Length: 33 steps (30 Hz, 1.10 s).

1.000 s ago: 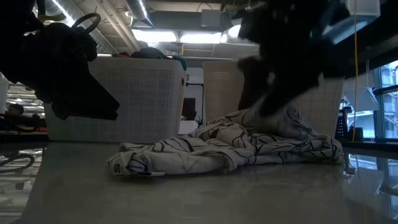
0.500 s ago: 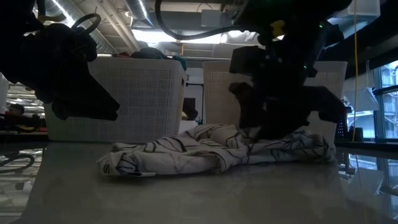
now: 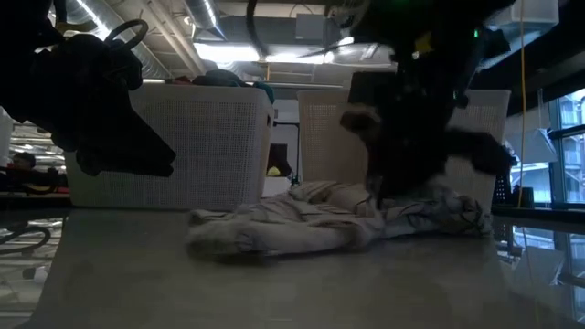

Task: Sort clothes
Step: Put the white patterned shirt into the right white laundry bin

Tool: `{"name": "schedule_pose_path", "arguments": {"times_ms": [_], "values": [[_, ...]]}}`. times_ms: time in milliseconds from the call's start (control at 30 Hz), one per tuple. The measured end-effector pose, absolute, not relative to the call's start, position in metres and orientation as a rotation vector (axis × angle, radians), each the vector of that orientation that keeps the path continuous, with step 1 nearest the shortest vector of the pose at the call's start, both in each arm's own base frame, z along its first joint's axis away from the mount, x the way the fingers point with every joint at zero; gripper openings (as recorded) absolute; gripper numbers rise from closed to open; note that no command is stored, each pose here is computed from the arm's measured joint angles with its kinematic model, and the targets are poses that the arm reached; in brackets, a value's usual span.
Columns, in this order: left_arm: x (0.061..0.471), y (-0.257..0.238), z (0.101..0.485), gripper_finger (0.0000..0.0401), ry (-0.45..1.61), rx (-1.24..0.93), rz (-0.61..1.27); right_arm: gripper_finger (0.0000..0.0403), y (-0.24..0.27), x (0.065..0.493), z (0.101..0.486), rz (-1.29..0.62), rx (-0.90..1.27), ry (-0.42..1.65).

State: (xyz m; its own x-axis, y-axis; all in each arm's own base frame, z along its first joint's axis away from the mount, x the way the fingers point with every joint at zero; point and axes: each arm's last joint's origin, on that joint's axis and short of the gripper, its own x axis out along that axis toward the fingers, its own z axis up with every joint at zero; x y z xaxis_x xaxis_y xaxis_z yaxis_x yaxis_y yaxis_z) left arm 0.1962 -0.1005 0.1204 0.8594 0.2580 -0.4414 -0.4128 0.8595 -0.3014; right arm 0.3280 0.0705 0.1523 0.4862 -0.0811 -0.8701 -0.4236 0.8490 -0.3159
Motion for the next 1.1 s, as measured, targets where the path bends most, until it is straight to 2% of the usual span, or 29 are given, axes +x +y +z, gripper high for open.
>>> {"name": "schedule_pose_path", "arguments": {"times_ms": [100,500,767,1100], "values": [[0.196,-0.100,0.120,0.0169,0.402,-0.400,0.363,0.0032,0.069,0.324,0.186,0.192,-0.561,0.937],[0.196,-0.100,0.120,0.0169,0.405,-0.395,0.363,0.0032,0.034,0.275,0.298,-0.016,-0.640,0.608],[0.196,-0.100,0.120,0.0169,0.404,-0.398,0.363,0.0032,-0.003,0.243,0.387,-0.252,-0.788,0.430],[0.196,-0.100,0.120,0.0169,0.403,-0.399,0.363,0.0032,-0.055,0.203,0.493,-0.642,-1.014,0.323]]}}
